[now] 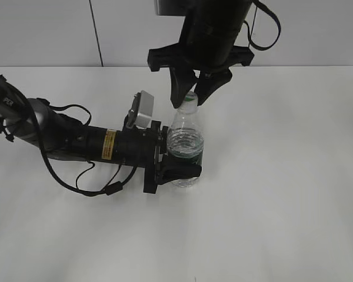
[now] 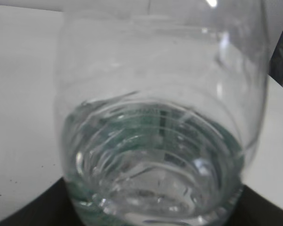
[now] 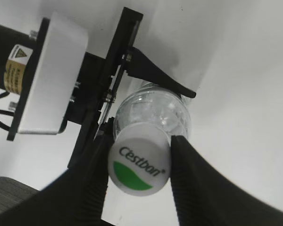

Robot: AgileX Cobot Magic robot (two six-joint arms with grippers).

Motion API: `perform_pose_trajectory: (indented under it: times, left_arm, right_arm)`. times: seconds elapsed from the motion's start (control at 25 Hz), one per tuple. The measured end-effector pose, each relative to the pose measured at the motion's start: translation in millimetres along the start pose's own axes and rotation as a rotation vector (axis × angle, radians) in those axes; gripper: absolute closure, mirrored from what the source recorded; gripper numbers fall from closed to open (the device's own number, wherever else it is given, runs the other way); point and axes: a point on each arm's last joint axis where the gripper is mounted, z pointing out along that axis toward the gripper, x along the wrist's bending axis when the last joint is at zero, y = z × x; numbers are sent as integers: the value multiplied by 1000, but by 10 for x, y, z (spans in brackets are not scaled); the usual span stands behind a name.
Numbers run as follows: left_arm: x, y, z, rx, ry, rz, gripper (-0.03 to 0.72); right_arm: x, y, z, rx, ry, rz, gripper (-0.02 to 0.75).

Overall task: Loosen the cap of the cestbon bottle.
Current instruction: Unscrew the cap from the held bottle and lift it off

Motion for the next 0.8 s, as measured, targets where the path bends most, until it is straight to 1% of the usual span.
perform_pose_trajectory:
  times: [0.28,0.44,0.8]
  left_arm:
    - [-2,-1,0,1,-2,4,276]
    - [-3,-3,0,3,-4,5,276]
    - [-11,-9,0,10,-12,10,276]
  right_arm:
    - [5,3,-5,-3,5,-395,436]
    - [7,7,-12,-6,4,-557,436]
    - [13,10,-19,-10,7,-848,437]
